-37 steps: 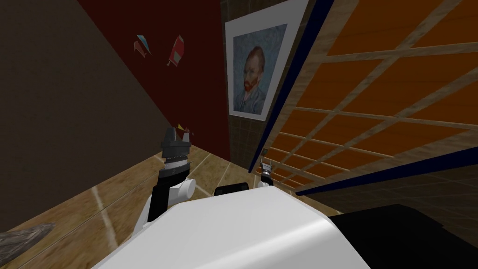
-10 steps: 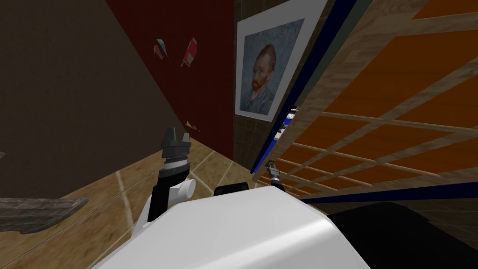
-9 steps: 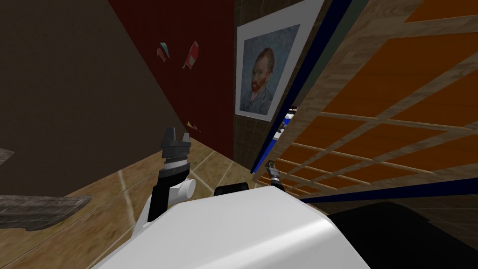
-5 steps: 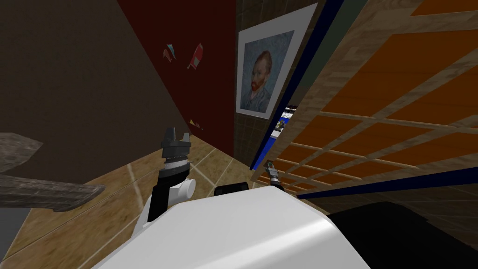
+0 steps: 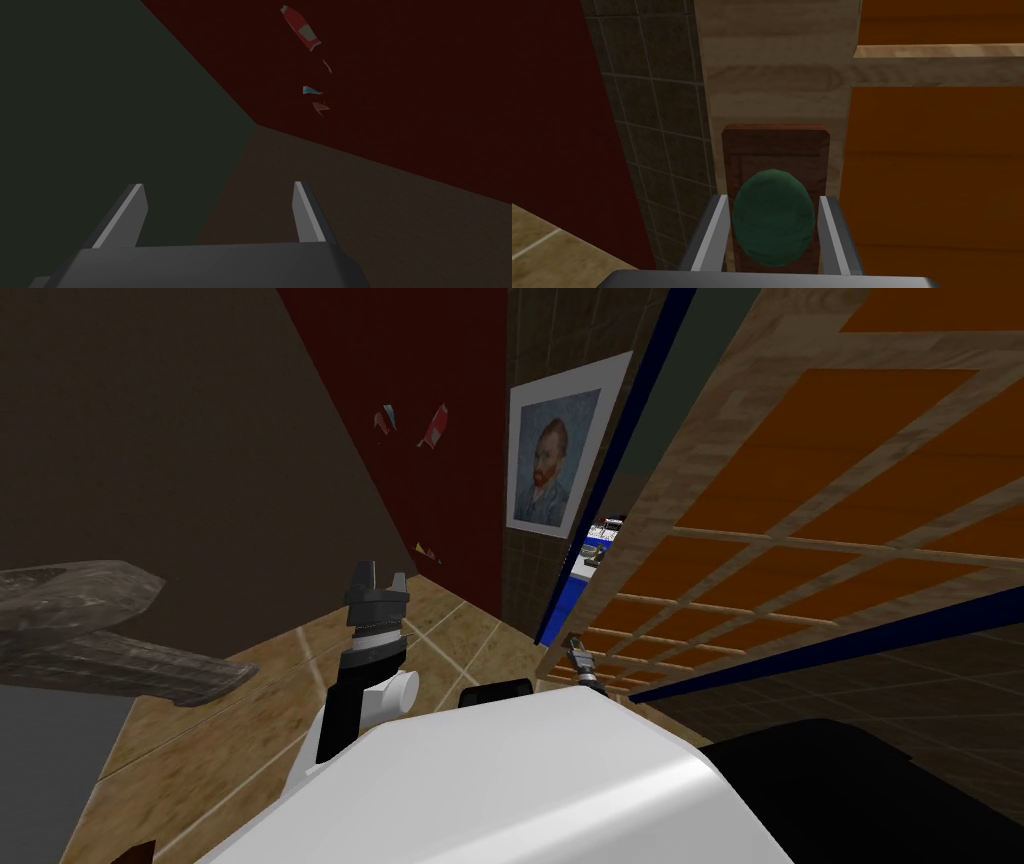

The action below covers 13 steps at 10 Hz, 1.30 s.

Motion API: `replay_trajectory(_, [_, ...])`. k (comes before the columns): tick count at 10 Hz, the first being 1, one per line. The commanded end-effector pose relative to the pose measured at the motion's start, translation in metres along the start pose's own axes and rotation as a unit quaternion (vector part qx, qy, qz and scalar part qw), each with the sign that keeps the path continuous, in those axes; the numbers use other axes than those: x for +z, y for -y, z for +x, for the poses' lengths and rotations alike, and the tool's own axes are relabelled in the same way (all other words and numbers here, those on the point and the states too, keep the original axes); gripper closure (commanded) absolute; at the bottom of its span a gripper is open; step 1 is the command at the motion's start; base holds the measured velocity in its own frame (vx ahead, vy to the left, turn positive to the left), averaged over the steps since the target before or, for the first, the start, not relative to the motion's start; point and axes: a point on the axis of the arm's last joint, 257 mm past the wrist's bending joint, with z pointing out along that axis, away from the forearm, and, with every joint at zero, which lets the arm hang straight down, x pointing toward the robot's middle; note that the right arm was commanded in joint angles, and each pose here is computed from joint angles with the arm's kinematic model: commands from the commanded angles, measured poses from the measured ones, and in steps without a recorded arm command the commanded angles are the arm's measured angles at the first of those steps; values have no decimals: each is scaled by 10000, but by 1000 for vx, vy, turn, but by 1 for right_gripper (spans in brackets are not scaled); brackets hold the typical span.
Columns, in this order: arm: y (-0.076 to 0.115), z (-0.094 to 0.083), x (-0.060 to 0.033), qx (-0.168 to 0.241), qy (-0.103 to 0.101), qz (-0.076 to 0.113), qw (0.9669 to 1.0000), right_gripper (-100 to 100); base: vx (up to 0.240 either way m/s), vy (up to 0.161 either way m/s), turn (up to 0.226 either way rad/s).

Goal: Pull the door open

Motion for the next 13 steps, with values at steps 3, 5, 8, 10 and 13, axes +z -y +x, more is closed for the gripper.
replay_trajectory(3, [32,8,-116,-10,-16,241,9997,100,-204,-15,113])
replay_trajectory(5, [55,13,-203,-10,-19,415,9991,100,-239,-41,115])
replay_trajectory(8, [70,19,-238,-19,-29,518,9987,100,-195,-10,69])
replay_trajectory(10, [67,4,-344,-13,-15,665,9978,100,-191,-25,158])
replay_trajectory(13, [49,9,-444,-11,-18,825,9966,100,-233,-31,124])
